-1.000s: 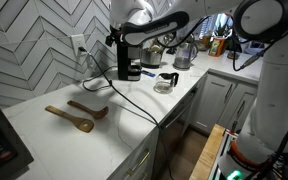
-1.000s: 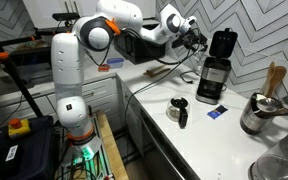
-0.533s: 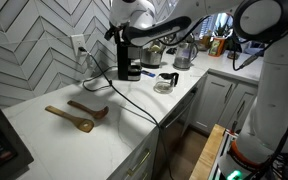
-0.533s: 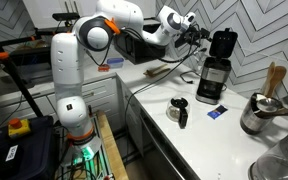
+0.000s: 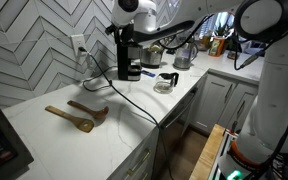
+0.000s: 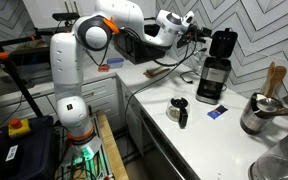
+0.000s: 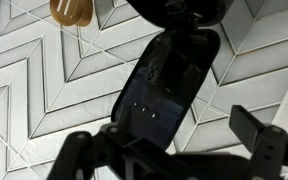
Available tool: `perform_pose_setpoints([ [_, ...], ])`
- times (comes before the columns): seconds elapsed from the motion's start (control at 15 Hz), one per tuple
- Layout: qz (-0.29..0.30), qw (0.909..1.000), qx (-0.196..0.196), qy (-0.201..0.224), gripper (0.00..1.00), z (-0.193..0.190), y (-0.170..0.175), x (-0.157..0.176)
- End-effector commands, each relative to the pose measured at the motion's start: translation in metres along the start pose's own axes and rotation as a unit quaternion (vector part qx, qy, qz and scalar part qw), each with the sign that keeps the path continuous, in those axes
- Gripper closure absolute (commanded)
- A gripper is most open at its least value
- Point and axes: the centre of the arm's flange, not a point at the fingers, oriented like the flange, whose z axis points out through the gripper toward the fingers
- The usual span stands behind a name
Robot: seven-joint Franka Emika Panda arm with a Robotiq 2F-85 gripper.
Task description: Close the opened top lid of the coffee maker, remove the plate that is in the coffee maker rack and put it on top of the coffee maker
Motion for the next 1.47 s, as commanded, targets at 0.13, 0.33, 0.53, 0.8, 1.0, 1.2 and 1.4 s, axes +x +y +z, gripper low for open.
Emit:
perform_pose_setpoints([
  [0.13, 0.038, 0.9990, -0.009, 0.020, 0.00, 0.011, 0.010, -0.011],
  [0.33, 0.052, 0.9985, -0.010, 0.015, 0.00, 0.016, 0.015, -0.015],
  [0.53, 0.067, 0.9976, -0.012, 0.013, 0.00, 0.020, 0.017, -0.019],
  [0.8, 0.082, 0.9965, -0.008, 0.014, 0.00, 0.023, 0.020, -0.021],
  [1.0, 0.093, 0.9956, -0.008, 0.015, 0.00, 0.023, 0.024, -0.023],
  [1.2, 0.098, 0.9949, -0.021, 0.008, 0.00, 0.023, 0.031, -0.025],
  [1.4, 0.110, 0.9935, -0.030, 0.001, 0.00, 0.020, 0.033, -0.027],
])
